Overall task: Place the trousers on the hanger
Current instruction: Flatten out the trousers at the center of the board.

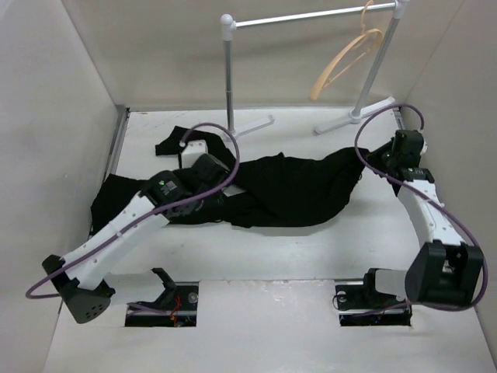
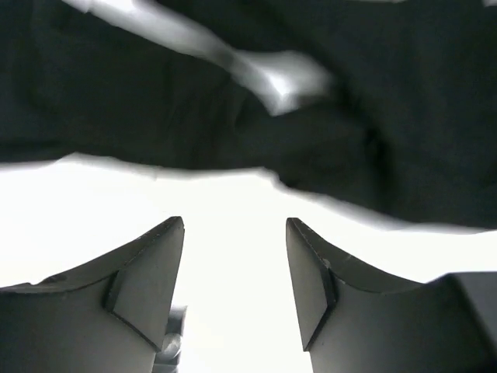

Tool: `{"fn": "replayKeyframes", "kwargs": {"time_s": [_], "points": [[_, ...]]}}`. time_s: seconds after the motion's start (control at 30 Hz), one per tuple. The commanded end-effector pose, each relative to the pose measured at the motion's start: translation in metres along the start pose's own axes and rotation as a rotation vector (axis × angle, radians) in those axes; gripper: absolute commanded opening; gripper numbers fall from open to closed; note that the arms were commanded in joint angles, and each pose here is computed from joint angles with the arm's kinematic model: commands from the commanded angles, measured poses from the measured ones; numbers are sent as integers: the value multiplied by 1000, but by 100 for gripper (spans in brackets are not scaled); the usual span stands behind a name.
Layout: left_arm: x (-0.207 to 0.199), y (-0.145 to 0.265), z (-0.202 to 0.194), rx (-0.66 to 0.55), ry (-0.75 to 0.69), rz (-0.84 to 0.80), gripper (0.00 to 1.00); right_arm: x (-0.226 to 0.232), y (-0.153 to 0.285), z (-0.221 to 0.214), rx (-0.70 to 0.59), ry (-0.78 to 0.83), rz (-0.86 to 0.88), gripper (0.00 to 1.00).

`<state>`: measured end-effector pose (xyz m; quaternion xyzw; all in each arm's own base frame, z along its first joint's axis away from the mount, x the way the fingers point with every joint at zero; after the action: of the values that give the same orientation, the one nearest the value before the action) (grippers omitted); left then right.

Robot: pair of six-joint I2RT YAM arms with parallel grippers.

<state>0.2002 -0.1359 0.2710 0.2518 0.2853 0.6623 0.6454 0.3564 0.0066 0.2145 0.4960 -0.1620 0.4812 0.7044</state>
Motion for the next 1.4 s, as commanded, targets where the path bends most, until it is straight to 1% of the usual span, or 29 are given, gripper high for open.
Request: {"fn": "replayKeyframes", "kwargs": {"time_s": [0.0,0.07,0.13,0.17,0.2,0.27,0.3,0.33,0.37,0.4,0.43,0.47,0.5,0.53,0.57,0.63,0.7,0.77,0.83,0.9,0.93,1.0,1.03,1.07,1.1,1.13,1.17,1.23,1.37], "points": [[10,2,-34,82,-39,43,54,-1,-15,58,-169,-55,-15,20],[18,-6,-41,88,-11,74,55,-1,-19,77,-207,-69,-45,44],[32,-19,-42,80,38,127,56,10,-12,83,-226,-40,-43,68],[39,-28,-41,78,74,151,57,16,-8,76,-224,0,-37,75],[45,-38,-39,74,113,172,57,18,-2,68,-223,40,-42,79],[50,-56,-34,65,177,178,57,3,10,44,-211,78,-79,79],[51,-67,-33,68,205,173,57,-10,16,30,-209,83,-105,74],[52,-77,-33,75,234,169,56,-25,22,16,-203,75,-129,57],[51,-86,-34,89,257,156,56,-42,28,0,-180,53,-154,32],[47,-93,-38,107,272,134,54,-61,33,-17,-140,26,-187,13],[42,-98,-41,127,279,108,51,-77,36,-32,-92,4,-218,7],[38,-102,-46,145,279,93,49,-90,39,-46,-49,-10,-238,6],[35,-105,-53,165,274,84,49,-102,40,-55,-25,-16,-256,8],[34,-107,-62,186,266,79,49,-111,41,-62,-12,-21,-269,16],[34,-110,-71,206,261,84,50,-117,40,-66,-7,-22,-277,25],[40,-118,-87,241,258,108,53,-121,38,-73,17,-28,-277,49],[45,-127,-100,264,272,115,55,-120,35,-77,42,-23,-265,67],[51,-139,-109,278,299,122,56,-122,28,-84,78,-23,-255,73],[55,-151,-111,274,341,122,56,-122,16,-92,121,-17,-241,73],[56,-163,-112,271,373,112,56,-119,0,-91,124,-10,-217,73],[57,-168,-111,269,387,110,56,-114,-8,-90,127,-1,-199,71],[60,-176,-110,259,398,120,52,-104,-24,-87,131,18,-165,62],[62,-180,-108,246,402,127,46,-99,-32,-87,137,22,-156,50],[66,-184,-107,230,406,137,39,-93,-37,-84,136,26,-144,36],[71,-187,-106,214,415,157,28,-89,-39,-80,123,27,-141,23],[77,-189,-104,200,432,173,19,-82,-38,-73,101,28,-134,14],[84,-190,-101,188,449,189,13,-74,-33,-66,73,38,-122,9],[95,-190,-91,157,481,211,6,-61,-15,-52,14,67,-124,4],[107,-174,-65,88,536,213,1,-47,42,-20,-80,167,-208,2]]}}
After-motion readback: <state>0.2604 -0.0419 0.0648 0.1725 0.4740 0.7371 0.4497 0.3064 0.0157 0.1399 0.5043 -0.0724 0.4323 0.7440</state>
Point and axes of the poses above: each gripper's point midway between its finger pads, its own y axis back along the fingers, its own x axis along the line the jaws close on, z = x × y, the point moved 3 cm from there along y, back along the fingers, and after that the axes turned 7 degrees about -y, right-handed, at the moved point
